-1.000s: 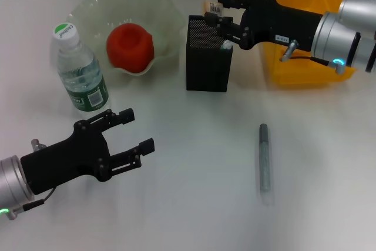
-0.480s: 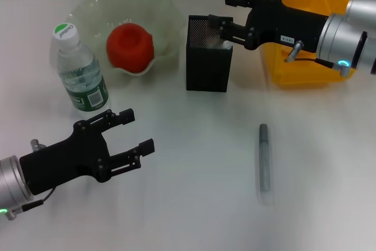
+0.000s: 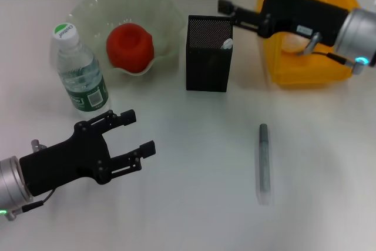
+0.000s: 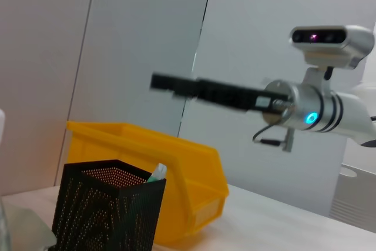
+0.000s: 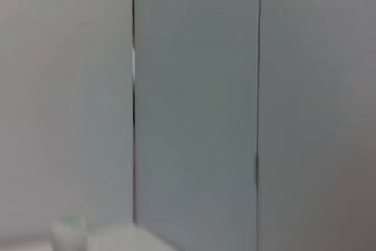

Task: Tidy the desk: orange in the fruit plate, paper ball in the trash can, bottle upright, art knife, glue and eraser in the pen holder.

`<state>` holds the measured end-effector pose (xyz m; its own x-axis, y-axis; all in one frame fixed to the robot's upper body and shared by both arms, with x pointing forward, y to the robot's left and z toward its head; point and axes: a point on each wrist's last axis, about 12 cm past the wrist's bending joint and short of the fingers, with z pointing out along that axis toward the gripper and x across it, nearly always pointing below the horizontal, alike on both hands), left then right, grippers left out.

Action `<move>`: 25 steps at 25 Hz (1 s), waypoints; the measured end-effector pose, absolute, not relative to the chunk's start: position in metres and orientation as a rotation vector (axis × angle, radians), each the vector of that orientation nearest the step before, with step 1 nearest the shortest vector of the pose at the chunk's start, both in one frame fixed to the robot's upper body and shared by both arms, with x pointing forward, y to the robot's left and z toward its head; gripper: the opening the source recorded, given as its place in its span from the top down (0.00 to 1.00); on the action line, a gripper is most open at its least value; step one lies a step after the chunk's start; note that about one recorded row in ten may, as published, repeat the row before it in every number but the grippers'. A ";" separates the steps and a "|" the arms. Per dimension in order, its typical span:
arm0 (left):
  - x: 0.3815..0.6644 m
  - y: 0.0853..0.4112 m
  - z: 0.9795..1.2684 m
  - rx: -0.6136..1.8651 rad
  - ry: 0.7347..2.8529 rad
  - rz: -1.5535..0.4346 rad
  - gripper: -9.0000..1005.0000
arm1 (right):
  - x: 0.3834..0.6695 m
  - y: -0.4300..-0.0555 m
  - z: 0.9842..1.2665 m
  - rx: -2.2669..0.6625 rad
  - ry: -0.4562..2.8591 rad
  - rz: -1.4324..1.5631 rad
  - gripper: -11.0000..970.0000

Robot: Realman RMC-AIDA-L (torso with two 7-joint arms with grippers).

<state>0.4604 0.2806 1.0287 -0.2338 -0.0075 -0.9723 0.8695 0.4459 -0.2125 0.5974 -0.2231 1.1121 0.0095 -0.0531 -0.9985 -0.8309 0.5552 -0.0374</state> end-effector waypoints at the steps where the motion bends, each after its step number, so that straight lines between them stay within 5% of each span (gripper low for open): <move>1: 0.460 0.281 1.029 0.774 1.593 -0.993 0.22 | 0.594 -0.226 1.117 -0.804 1.418 0.753 0.27; 10: 0.457 0.278 1.030 0.805 1.574 -1.027 0.22 | 0.577 -0.231 1.150 -1.238 1.452 1.027 0.27; 25: 0.453 0.274 1.035 0.925 1.531 -1.085 0.22 | 0.588 -0.181 1.155 -2.075 1.639 0.806 0.27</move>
